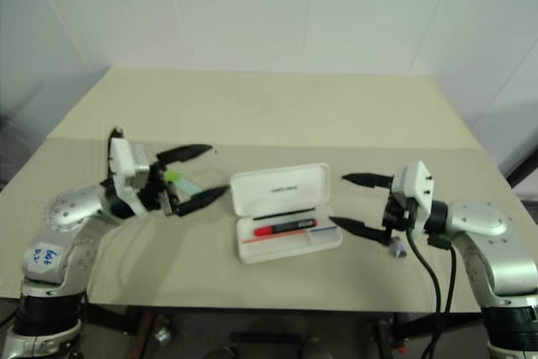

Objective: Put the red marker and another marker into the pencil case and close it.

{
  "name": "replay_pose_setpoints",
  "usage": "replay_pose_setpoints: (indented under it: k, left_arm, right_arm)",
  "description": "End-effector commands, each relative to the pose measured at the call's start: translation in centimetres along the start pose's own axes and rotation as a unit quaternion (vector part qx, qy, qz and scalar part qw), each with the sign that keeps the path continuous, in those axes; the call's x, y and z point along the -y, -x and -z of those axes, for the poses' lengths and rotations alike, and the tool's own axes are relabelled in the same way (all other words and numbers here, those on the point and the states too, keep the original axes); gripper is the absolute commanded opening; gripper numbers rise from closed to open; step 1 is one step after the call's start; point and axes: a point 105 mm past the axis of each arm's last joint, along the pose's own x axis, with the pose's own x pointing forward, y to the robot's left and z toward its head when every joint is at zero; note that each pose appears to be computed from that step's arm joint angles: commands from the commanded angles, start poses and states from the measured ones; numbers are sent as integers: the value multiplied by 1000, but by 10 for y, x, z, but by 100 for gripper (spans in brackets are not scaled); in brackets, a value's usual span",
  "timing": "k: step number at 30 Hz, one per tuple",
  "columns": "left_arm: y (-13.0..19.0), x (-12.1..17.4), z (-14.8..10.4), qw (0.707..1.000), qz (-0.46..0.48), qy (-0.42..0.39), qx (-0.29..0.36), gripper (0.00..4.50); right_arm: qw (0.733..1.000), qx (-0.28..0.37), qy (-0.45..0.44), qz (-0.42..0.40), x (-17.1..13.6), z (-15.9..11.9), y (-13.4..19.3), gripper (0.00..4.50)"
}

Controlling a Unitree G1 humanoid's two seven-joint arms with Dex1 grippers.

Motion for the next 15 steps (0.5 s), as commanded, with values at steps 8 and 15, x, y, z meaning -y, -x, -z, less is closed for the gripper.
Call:
replay_pose_setpoints:
  k: [8, 15]
  left_arm:
    - [16, -36, 63, 939, -296, 117, -130, 436]
    - [-1, -4, 92, 899, -338, 187, -207, 436]
  right_arm:
    - [1000, 25, 15, -6, 4, -26, -3, 450]
    - [1000, 21, 14, -5, -1, -25, -6, 450]
